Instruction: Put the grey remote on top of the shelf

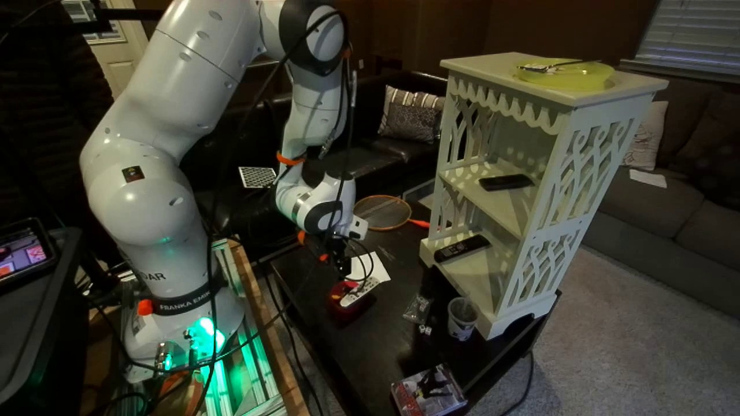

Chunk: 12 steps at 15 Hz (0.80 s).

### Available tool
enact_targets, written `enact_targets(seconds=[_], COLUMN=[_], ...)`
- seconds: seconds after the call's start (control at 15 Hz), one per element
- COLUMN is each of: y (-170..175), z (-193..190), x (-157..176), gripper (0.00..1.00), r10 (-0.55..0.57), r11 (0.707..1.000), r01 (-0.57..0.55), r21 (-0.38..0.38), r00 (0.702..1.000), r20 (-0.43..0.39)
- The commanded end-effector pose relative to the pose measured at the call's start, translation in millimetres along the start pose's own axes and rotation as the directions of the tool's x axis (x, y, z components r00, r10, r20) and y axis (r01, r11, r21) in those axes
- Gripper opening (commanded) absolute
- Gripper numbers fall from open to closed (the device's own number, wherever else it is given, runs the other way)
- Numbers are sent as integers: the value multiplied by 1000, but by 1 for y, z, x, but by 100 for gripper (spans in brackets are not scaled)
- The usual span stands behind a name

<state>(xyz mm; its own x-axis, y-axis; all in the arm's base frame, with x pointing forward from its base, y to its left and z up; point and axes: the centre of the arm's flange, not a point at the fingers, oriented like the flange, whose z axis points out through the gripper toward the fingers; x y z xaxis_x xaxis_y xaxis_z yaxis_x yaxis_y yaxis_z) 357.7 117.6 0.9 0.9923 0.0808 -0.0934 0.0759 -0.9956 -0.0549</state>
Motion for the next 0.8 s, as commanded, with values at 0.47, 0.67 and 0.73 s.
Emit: enact_targets(seconds=[0.47, 0.67, 0.73], y=[11, 17, 19], z=[97, 105, 98], x=[13, 17, 15], gripper=[100, 100, 100], r10=[-91, -111, -129], r11=[992, 992, 992], r01=[92, 110, 129], r21=[-84, -64, 2], r00=[996, 994, 991], r20=[17, -15, -36])
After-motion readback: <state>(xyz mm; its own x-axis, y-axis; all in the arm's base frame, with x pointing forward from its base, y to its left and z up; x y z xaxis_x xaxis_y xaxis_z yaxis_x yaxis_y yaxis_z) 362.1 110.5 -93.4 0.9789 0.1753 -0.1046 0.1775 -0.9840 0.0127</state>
